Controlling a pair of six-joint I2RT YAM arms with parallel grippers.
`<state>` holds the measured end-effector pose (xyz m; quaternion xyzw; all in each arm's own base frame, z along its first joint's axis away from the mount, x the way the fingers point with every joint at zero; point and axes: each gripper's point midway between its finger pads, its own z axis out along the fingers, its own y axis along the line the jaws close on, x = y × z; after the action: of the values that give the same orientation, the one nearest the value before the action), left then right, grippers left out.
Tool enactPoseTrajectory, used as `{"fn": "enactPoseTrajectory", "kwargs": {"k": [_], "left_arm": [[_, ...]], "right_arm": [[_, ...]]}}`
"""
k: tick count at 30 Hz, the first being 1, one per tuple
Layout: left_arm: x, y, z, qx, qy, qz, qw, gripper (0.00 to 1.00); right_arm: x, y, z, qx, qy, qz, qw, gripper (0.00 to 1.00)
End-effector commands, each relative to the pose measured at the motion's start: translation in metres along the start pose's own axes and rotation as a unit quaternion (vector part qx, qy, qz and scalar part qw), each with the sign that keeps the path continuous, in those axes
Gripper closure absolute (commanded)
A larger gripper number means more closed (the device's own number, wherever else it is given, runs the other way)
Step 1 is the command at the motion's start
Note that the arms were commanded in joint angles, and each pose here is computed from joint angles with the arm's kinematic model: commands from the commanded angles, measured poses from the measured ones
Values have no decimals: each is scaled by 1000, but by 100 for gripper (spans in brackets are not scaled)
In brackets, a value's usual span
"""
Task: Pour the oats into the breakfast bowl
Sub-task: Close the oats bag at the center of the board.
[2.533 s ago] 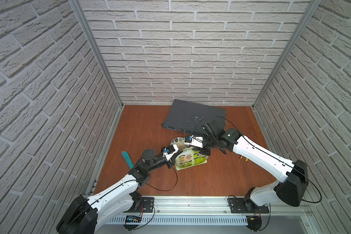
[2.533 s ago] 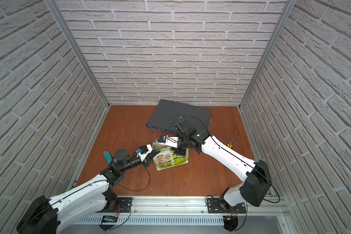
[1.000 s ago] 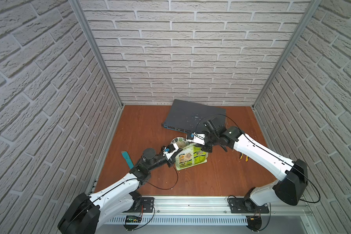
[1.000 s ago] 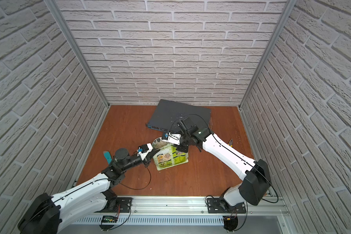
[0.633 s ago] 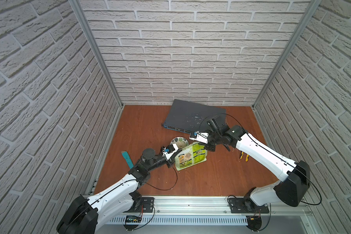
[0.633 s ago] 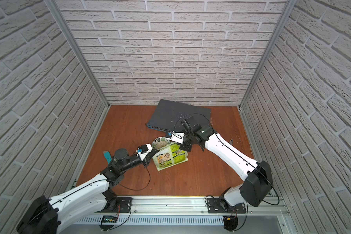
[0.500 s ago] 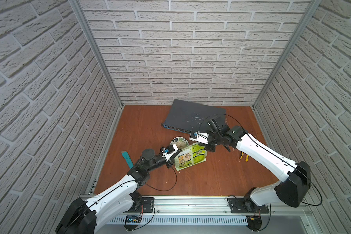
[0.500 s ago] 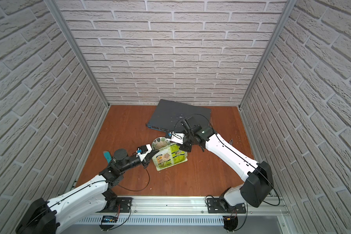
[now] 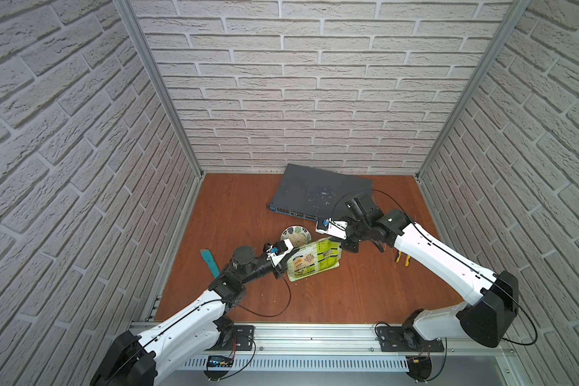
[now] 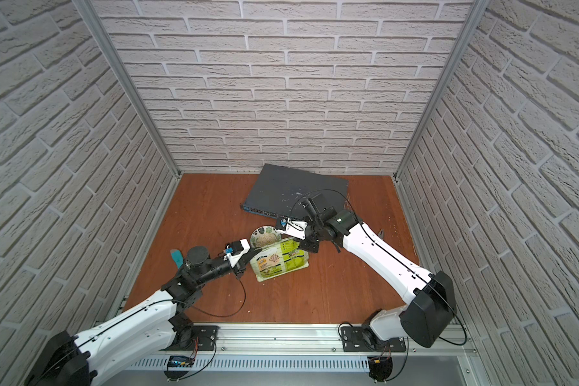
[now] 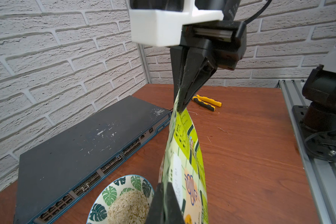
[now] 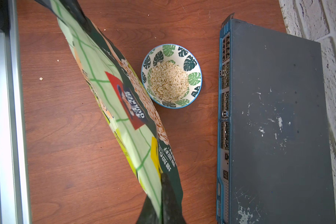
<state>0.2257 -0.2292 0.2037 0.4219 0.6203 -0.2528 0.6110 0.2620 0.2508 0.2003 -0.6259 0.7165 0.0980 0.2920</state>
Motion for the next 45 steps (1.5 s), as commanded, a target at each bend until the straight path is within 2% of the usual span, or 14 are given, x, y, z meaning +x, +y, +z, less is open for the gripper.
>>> {"fn": "enactPoseTrajectory", "kwargs": {"k": [1, 3, 4, 5, 9, 12, 14, 20, 29, 36, 38, 40, 43, 45], "left_arm": [[-10, 10, -2, -21, -11, 11, 1000, 100], [-10, 9, -2, -20, -11, 11, 1000, 100], [-10, 9, -2, -20, -11, 11, 1000, 100], [-10, 9, -2, -20, -11, 12, 1000, 100], [-9, 10, -2, -23, -8, 11, 1000, 100], [-8, 11, -2, -25, -7, 10, 1000, 100], [-8, 11, -2, -25, -6, 10, 1000, 100], [-16, 8, 4, -3, -11, 8, 1000, 100], [-34, 8, 31, 36, -24, 15, 999, 100], [-43, 9, 62, 71, -38, 18, 997, 100], [-40, 9, 70, 79, -36, 16, 996, 100], [-40, 9, 74, 82, -40, 15, 996, 100], [-40, 7, 76, 90, -41, 11, 995, 100], [-39, 6, 76, 93, -42, 10, 995, 100]], "right_arm": [[22, -24, -20, 65, 35, 24, 997, 86], [23, -23, -21, 65, 36, 23, 997, 85], [23, -22, -21, 63, 38, 22, 997, 93], [24, -22, -21, 62, 38, 22, 997, 96], [27, -22, -24, 68, 42, 22, 997, 95], [30, -25, -27, 77, 48, 23, 996, 85], [32, -25, -29, 79, 50, 24, 995, 96], [37, -33, -38, 109, 55, 31, 992, 97], [52, -40, -59, 139, 66, 52, 987, 97], [86, -35, -68, 158, 124, 56, 978, 97], [83, -31, -72, 155, 109, 59, 980, 96], [70, -24, -76, 140, 73, 58, 986, 87], [50, -13, -79, 109, 24, 48, 993, 57], [37, -3, -76, 81, 4, 28, 996, 45]]}}
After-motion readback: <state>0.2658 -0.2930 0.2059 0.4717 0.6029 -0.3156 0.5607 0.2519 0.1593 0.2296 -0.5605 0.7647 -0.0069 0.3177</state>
